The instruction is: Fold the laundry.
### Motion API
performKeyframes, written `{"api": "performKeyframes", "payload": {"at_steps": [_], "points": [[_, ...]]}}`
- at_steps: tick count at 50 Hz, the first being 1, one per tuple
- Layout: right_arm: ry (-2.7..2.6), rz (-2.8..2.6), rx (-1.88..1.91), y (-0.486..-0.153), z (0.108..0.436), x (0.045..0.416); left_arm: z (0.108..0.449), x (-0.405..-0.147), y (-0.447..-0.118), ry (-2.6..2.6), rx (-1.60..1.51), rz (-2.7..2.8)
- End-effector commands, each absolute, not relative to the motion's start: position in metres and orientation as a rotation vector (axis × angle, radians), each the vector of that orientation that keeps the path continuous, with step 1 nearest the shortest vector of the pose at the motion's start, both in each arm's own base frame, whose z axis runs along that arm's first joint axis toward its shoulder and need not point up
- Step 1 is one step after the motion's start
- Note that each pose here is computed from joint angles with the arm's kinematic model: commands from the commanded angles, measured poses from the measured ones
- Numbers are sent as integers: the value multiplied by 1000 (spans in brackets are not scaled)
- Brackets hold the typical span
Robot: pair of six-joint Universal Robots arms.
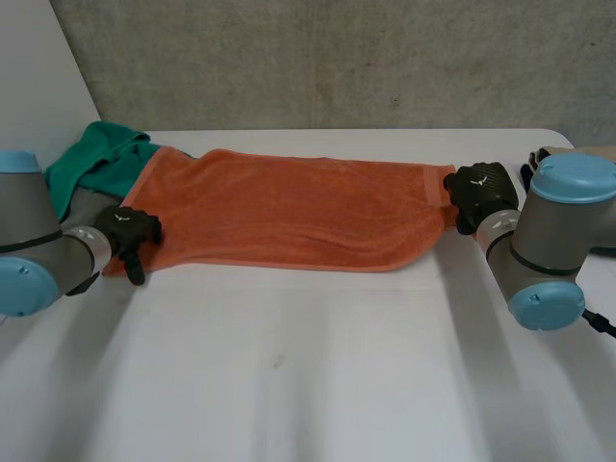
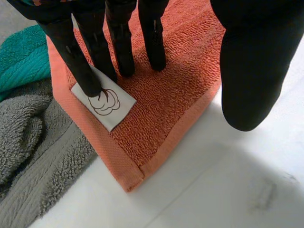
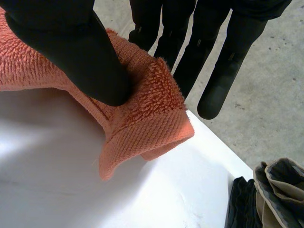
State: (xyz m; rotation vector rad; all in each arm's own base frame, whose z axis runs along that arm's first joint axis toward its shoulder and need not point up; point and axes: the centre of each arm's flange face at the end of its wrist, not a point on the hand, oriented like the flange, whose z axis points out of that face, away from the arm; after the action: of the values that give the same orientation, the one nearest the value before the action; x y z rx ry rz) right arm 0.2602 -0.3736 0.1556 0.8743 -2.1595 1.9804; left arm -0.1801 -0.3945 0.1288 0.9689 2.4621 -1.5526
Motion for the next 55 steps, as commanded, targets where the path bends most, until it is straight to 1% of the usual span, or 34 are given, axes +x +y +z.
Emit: {"api": "performKeyframes", "payload": {"at_steps": [1, 16, 21, 24, 28, 31, 32, 35, 36, 38, 39, 42, 43, 46, 48, 50, 55], "points": [[-2153, 1965, 900, -372, 152, 262, 124, -186, -405, 2415, 980, -1552], [-2143, 1949, 909, -372, 150, 260, 115, -197, -421, 2295, 1062, -1552], [-2136, 1956, 902, -373, 154, 260, 122, -199, -423, 2248, 1049, -1570], [-2134, 1958, 902, -371, 157, 260, 130, -202, -418, 2212, 1042, -1555], [-2131, 1962, 903, -366, 168, 257, 144, -199, -406, 2193, 1019, -1526], [-2121, 1952, 917, -361, 185, 251, 161, -197, -388, 2189, 1042, -1509], [-2105, 1915, 989, -353, 194, 248, 168, -196, -377, 2180, 1074, -1493], [-2084, 1815, 1143, -341, 197, 244, 177, -192, -356, 2164, 1153, -1426], [-2061, 1714, 1275, -330, 198, 238, 182, -189, -338, 2154, 1230, -1347], [-2036, 1590, 1404, -320, 197, 228, 185, -186, -320, 2145, 1301, -1268], [-2013, 1448, 1542, -307, 194, 219, 186, -182, -302, 2150, 1369, -1179], [-1981, 1220, 1727, -285, 188, 205, 188, -177, -275, 2157, 1483, -1053], [-1958, 1084, 1840, -271, 185, 199, 190, -176, -260, 2157, 1548, -990], [-1999, 1026, 1876, -261, 185, 198, 194, -177, -242, 2144, 1636, -948], [-2046, 1078, 1806, -267, 186, 198, 196, -180, -243, 2123, 1648, -969], [-2079, 1132, 1727, -275, 187, 199, 197, -183, -250, 2093, 1632, -1011], [-2088, 1207, 1634, -296, 188, 203, 200, -193, -278, 2034, 1567, -1108]]}}
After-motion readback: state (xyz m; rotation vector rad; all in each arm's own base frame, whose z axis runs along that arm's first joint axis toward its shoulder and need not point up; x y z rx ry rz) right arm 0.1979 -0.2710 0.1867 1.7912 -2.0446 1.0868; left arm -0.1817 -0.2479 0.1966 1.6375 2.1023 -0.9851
